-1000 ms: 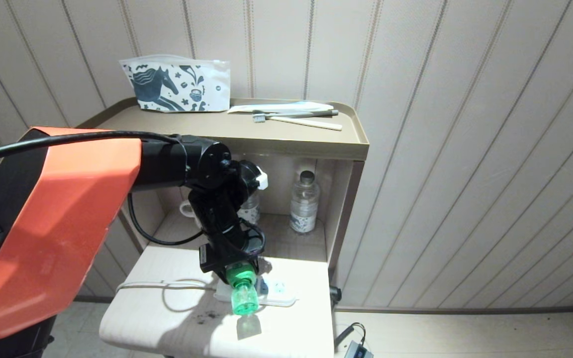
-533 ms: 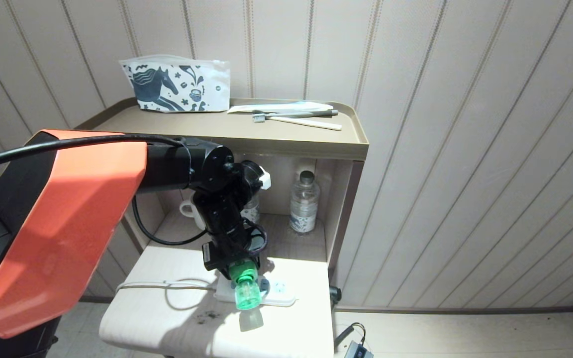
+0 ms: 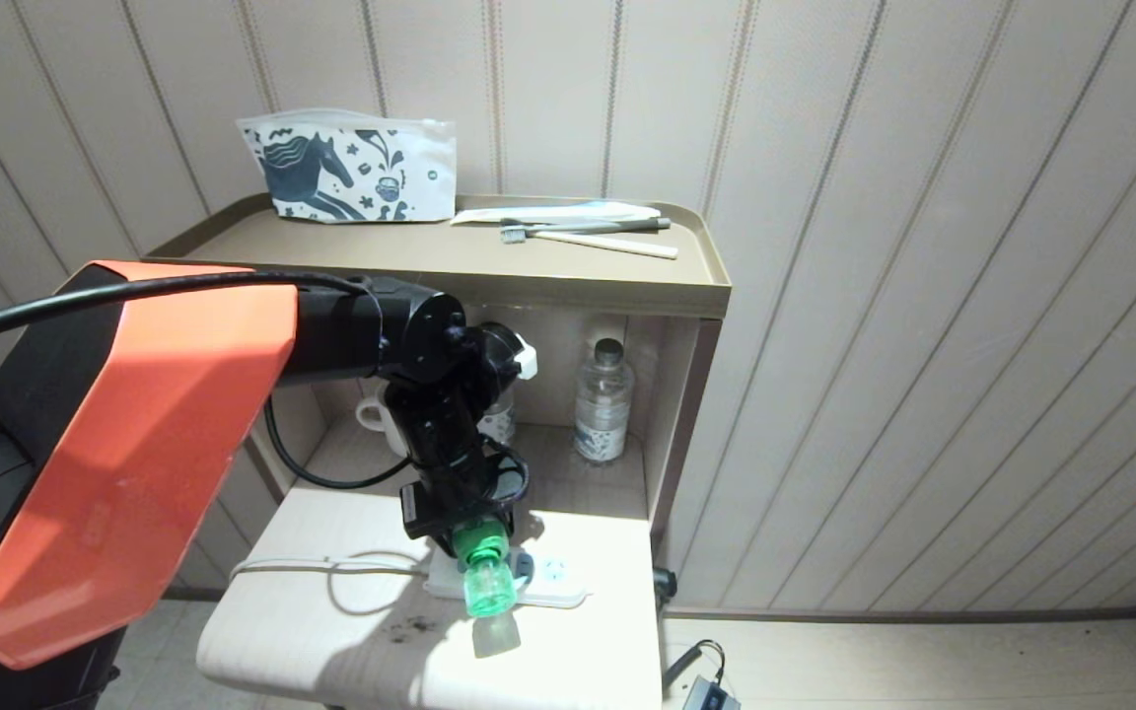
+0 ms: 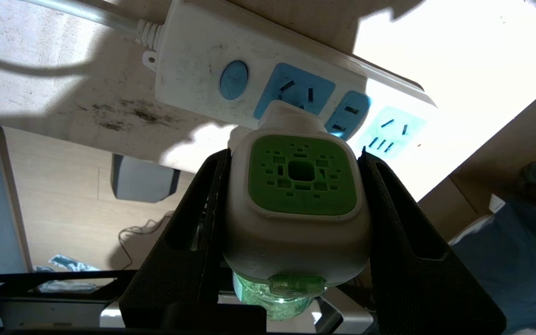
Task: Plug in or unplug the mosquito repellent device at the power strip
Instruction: Insert the plug into the socket
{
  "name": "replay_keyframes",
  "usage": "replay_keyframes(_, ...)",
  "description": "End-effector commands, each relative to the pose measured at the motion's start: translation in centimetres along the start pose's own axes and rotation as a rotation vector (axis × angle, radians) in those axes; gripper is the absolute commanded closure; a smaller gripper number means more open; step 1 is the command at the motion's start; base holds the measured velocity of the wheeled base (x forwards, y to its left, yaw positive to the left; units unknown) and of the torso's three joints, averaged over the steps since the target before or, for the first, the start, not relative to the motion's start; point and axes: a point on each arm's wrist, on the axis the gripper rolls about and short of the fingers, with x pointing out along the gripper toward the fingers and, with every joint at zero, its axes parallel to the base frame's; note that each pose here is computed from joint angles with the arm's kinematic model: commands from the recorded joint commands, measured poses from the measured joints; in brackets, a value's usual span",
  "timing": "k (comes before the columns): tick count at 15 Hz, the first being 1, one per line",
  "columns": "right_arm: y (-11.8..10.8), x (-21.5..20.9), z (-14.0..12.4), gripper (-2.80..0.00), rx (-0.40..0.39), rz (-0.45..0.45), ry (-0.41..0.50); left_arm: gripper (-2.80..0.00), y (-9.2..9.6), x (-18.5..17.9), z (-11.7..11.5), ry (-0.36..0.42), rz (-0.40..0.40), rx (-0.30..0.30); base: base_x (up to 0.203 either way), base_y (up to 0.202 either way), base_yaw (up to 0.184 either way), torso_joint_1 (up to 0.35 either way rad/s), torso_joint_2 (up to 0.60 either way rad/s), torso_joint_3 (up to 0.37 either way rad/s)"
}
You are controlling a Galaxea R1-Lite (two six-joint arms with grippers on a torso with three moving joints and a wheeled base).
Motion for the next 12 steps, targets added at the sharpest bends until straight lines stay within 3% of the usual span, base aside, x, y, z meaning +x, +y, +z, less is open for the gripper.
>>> replay_keyframes(1, 0.0, 0.0, 0.0, 0.0, 0.0, -0.001, 0.0, 0.0, 0.0, 0.0, -0.1, 0.011, 0.004, -0.005, 0.0, 0.0, 0.0, 0.0, 0.0, 0.0)
replay_keyframes(12, 0.0, 0.0, 0.0, 0.0, 0.001, 0.0, 0.0, 0.0, -0.3, 1.1, -0.4, 0.028, 0.023, 0.004, 0.0, 0.0, 0.0, 0.0, 0.0, 0.0)
